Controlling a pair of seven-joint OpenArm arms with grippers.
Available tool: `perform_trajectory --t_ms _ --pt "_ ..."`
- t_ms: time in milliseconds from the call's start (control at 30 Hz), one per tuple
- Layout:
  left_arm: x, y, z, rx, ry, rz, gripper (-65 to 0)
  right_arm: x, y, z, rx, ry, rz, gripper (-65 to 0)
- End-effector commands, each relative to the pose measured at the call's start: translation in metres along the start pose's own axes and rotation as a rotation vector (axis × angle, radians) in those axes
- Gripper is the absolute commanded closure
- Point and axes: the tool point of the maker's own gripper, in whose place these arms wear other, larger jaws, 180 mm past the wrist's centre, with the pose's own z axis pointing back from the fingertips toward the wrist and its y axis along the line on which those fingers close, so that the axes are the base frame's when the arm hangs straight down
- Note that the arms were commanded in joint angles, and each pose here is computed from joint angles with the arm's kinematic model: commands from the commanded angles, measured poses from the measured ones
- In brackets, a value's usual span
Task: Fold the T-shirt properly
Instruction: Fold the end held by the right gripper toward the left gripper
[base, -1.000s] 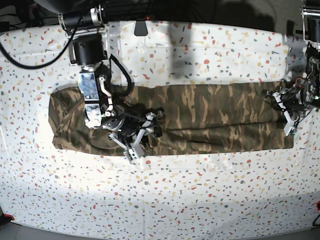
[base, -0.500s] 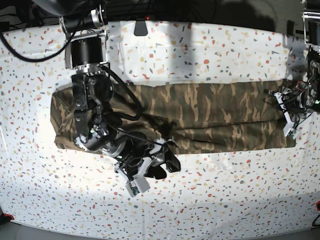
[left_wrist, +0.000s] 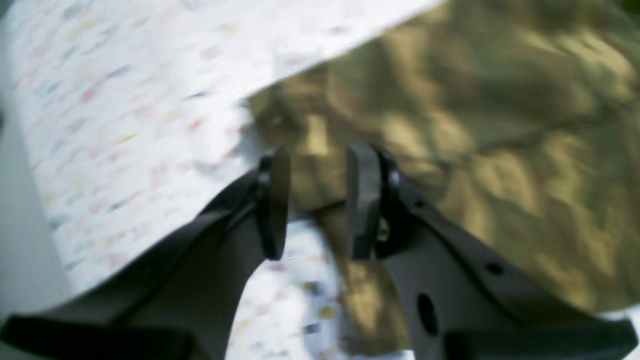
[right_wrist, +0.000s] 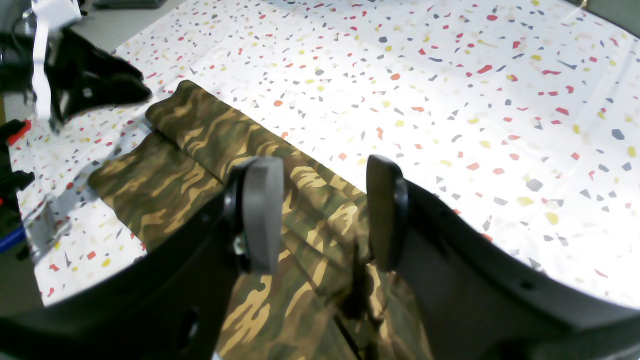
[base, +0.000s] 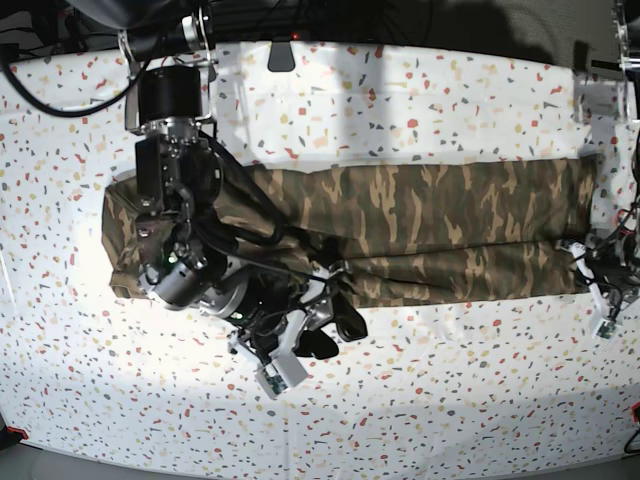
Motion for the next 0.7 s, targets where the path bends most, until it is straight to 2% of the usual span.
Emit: perform_trajectory --t_ms 0,133,233,333,433,500,667 --pt "0.027 0.027 0.014 0.062 -0.07 0.002 -18.7 0.024 0.0 0.003 0.005 -0.066 0.027 -27.6" --pt "0.037 0.054 0.031 0.074 -0.074 0.021 -18.7 0.033 -0.022 0.017 -0.059 -0.109 0.005 -27.6" --pt "0.04 0.053 0.038 0.011 -0.099 0.062 -19.1 0.032 -0.047 0.036 -0.138 -0.132 -0.035 -27.6" --pt "0.044 0.043 0.04 -0.059 -0.118 0.099 -24.8 0.025 -0.06 0.064 -0.218 -0.166 -0.062 -27.6" --pt "0.053 0.03 0.041 -0.131 -0.159 0.135 -30.6 0.014 -0.058 0.097 -0.293 -0.186 -0.059 -27.6" --pt "0.058 0.029 0.042 -0.14 -0.188 0.143 -31.2 0.002 -0.053 0.117 -0.334 -0.176 -0.06 -27.6" --pt "0.059 0.03 0.041 -0.144 -0.205 0.156 -31.2 -0.05 -0.03 0.144 -0.371 -0.07 -0.113 -27.6"
